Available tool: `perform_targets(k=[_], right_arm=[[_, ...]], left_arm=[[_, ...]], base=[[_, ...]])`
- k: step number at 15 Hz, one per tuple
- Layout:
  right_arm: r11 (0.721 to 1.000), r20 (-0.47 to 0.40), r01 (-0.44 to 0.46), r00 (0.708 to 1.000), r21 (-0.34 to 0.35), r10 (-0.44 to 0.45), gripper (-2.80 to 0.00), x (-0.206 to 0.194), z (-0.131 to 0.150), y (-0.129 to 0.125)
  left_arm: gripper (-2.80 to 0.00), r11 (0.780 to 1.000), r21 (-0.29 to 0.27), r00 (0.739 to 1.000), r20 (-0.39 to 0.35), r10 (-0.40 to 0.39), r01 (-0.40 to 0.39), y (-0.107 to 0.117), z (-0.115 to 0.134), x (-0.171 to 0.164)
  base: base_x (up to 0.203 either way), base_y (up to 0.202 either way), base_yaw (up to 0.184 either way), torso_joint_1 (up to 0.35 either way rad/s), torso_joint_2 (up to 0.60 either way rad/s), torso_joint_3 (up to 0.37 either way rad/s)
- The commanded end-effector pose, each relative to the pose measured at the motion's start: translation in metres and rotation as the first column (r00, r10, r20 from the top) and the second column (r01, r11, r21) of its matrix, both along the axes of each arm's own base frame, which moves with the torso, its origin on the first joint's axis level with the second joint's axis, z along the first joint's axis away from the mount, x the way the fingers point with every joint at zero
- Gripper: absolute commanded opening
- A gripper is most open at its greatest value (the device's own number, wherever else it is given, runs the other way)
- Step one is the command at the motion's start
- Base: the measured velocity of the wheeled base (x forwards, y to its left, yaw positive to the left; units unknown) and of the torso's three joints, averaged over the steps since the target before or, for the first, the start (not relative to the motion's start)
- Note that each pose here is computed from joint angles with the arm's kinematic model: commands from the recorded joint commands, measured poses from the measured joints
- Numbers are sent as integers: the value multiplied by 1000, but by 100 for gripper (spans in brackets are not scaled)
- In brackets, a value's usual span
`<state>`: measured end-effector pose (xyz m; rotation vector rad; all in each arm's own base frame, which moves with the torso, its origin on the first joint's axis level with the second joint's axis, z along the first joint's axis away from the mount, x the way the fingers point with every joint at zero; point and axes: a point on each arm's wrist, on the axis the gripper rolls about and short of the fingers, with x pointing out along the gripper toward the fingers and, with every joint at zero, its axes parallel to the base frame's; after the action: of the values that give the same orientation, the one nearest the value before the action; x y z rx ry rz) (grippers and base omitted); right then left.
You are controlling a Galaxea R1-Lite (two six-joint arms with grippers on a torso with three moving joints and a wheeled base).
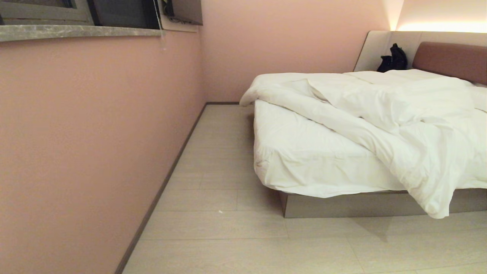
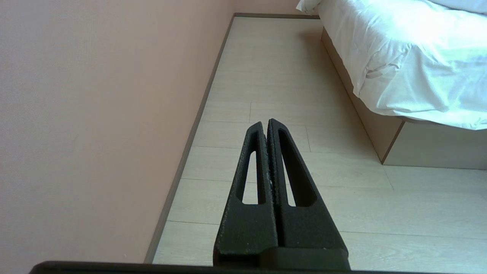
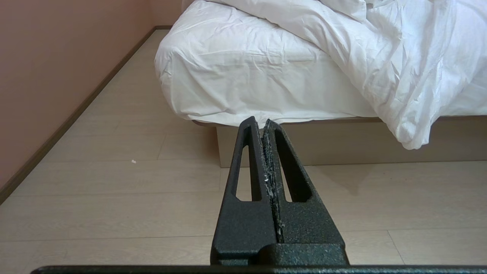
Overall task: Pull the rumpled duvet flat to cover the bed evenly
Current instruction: Hold the folded corner of the quilt
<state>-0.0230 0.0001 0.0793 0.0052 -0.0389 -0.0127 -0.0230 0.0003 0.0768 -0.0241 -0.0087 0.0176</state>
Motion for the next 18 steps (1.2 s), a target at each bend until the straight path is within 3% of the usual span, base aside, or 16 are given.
perform_targets(k=[1,18], right_arm=[[1000,-1,-1,1000,1,1,-280,0,0,0],[1000,-1,-1,1000,1,1,-280,0,0,0]], left_arm=[[-280,1000,-1,1000,1,1,-1,0,0,0],[-280,1000,-7,1000,-2,2,-2,0,0,0]], base=[[0,0,0,0,0,0],[0,0,0,0,0,0]])
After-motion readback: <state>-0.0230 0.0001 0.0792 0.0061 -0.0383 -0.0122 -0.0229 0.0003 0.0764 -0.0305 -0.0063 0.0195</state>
